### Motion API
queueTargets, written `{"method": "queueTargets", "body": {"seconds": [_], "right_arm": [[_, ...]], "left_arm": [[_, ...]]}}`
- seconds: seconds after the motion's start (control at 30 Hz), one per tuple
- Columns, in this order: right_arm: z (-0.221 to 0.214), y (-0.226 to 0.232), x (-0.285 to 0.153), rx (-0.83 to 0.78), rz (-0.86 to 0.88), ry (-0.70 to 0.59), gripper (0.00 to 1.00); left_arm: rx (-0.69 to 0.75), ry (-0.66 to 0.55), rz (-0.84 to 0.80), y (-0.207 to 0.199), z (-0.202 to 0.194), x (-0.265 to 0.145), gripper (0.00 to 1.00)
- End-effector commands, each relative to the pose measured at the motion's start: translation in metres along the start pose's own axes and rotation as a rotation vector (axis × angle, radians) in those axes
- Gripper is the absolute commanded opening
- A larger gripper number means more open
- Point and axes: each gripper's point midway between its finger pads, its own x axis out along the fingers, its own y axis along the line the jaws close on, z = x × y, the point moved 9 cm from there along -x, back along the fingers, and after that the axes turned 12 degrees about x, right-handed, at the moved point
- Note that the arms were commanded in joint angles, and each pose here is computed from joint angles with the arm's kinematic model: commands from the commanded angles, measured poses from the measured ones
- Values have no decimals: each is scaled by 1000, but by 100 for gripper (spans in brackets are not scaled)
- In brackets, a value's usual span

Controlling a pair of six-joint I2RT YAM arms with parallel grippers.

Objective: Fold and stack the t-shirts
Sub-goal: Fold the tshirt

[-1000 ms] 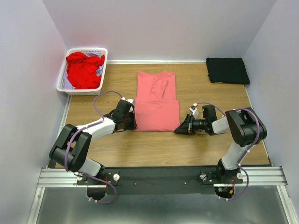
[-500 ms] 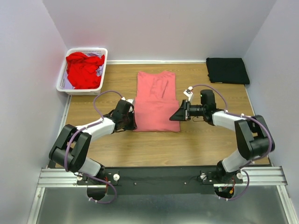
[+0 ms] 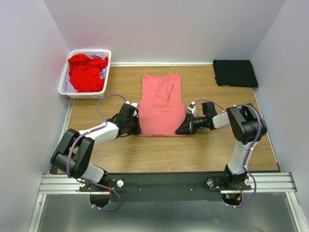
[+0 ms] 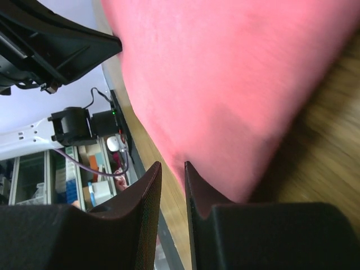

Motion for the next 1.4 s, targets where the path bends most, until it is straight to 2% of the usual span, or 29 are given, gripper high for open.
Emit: {"method": "queueTargets", "body": {"seconds": [0.0,0.17,0.27,0.43,0.5,0.57,0.6,0.63,0.7,0.9,1.13,1.37], "right_arm": [[-3,-21,-10,18,-63,-55,31],[-5,-5,-20,-8,-94,-80,34],[-5,14,-30,-47,-119,-110,35],[-8,39,-48,-85,-259,-205,43],[-4,53,-57,-141,-354,-293,48],[-11,59,-58,-130,-451,-311,50],[-5,64,-63,-142,-541,-394,53],[-11,63,-64,-121,-613,-395,55],[-17,66,-58,-139,-745,-414,57],[-32,64,-25,-150,-881,-405,56],[-21,70,-12,-154,-916,-456,52],[-17,63,3,-144,-935,-406,52]], "left_arm": [[1,71,35,8,-19,-1,15],[3,43,54,7,-14,-11,15],[-6,0,61,5,-5,-21,20],[-22,-92,110,2,12,-48,35],[-30,-121,167,5,15,-56,44],[-33,-121,197,7,16,-62,48],[-31,-129,222,8,17,-64,53],[-29,-126,235,9,16,-64,55],[-30,-114,253,10,13,-65,67],[-17,-108,249,7,13,-61,70],[-1,-95,249,4,12,-57,68],[6,-82,243,2,8,-54,67]]}}
